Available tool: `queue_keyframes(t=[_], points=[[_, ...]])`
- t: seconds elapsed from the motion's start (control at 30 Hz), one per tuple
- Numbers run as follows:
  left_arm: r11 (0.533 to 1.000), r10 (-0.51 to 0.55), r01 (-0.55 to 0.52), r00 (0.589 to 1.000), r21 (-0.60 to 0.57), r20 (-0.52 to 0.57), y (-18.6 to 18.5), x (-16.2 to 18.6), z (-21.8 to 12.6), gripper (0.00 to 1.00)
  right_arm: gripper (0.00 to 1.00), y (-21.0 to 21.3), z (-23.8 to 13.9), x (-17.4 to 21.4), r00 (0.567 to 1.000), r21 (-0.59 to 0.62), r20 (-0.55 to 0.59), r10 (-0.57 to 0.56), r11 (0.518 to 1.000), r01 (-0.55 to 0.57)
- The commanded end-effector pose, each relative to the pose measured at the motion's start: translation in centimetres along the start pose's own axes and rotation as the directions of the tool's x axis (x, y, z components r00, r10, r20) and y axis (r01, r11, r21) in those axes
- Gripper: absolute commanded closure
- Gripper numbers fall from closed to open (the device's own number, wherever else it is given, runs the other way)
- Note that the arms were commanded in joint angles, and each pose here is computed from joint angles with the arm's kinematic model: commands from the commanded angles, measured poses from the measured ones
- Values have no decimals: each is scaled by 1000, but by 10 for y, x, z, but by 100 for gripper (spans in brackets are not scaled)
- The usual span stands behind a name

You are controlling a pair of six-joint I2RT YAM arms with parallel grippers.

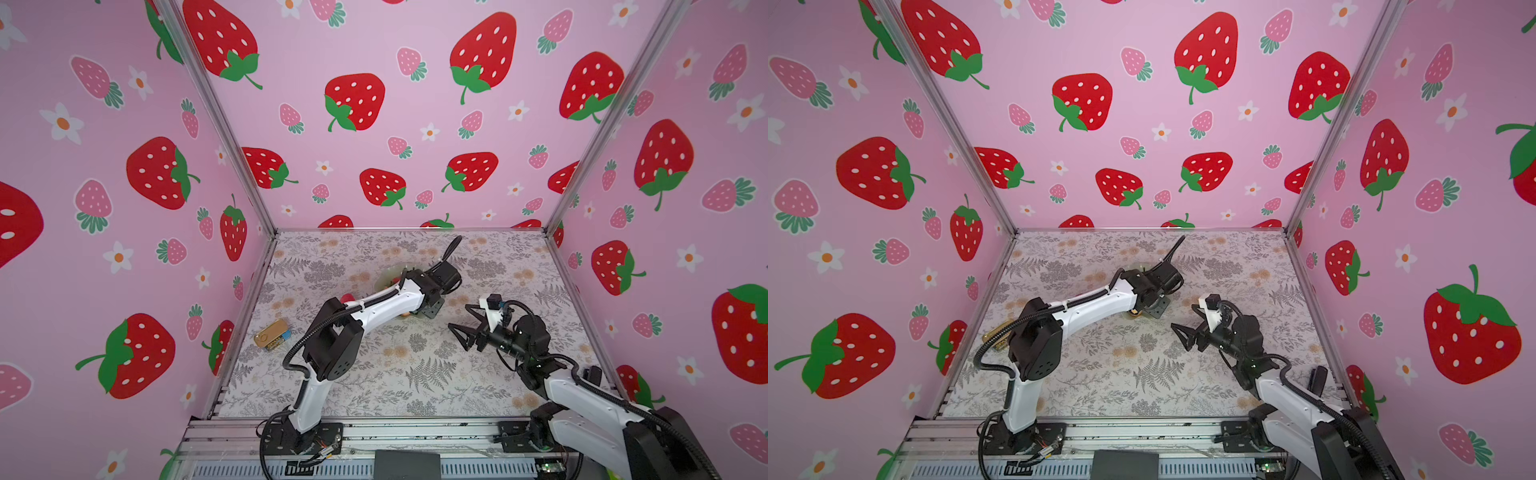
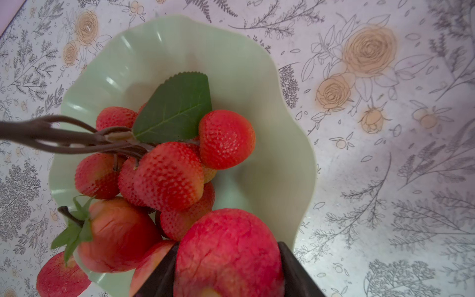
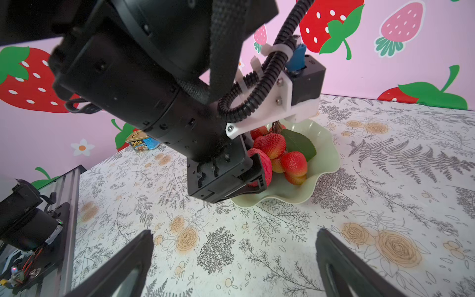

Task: Place and organize the fake fruits in the fruit bowl
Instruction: 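Lift the red apple and place it into the bowl with the left gripper, then grasp the pink-red textured fruit near the can with the left gripper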

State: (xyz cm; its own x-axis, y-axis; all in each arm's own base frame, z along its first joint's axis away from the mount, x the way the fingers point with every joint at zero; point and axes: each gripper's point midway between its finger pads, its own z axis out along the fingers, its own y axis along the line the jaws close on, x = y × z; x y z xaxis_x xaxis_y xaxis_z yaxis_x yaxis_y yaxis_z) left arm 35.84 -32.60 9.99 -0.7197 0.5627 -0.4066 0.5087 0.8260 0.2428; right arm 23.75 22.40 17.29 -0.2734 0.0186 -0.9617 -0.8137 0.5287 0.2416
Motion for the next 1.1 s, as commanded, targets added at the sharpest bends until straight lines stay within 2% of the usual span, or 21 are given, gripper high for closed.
queue_keyframes(t=[0.0,0.3,0.5,0.67,0.77,0.87,0.97,1.07], points=[[1000,11,-11,1000,-28,8,1,-7,-2,37,1,3,-1,-4,1000,-15,20,-8,1000,8],[1000,3,-2,999,-17,37,2,-12,-12,32,1,3,-1,-4,1000,-18,20,-7,1000,7],[998,-49,42,987,46,154,7,-28,-54,30,1,11,-2,-7,999,-64,33,-13,998,16],[991,-82,103,973,-87,214,57,-14,-79,26,1,32,-6,-14,997,-175,77,-30,984,43],[973,-163,191,966,-131,202,94,11,-73,26,1,44,-7,-16,994,-218,91,-54,973,73],[937,-285,312,943,-158,173,132,42,-52,25,1,69,-3,-16,988,-280,98,-122,949,145],[905,-386,405,910,-128,150,154,64,-31,25,1,95,6,-9,977,-332,85,-194,919,212],[883,-437,450,892,-134,117,170,76,-10,25,1,104,10,-5,980,-369,74,-186,908,200]])
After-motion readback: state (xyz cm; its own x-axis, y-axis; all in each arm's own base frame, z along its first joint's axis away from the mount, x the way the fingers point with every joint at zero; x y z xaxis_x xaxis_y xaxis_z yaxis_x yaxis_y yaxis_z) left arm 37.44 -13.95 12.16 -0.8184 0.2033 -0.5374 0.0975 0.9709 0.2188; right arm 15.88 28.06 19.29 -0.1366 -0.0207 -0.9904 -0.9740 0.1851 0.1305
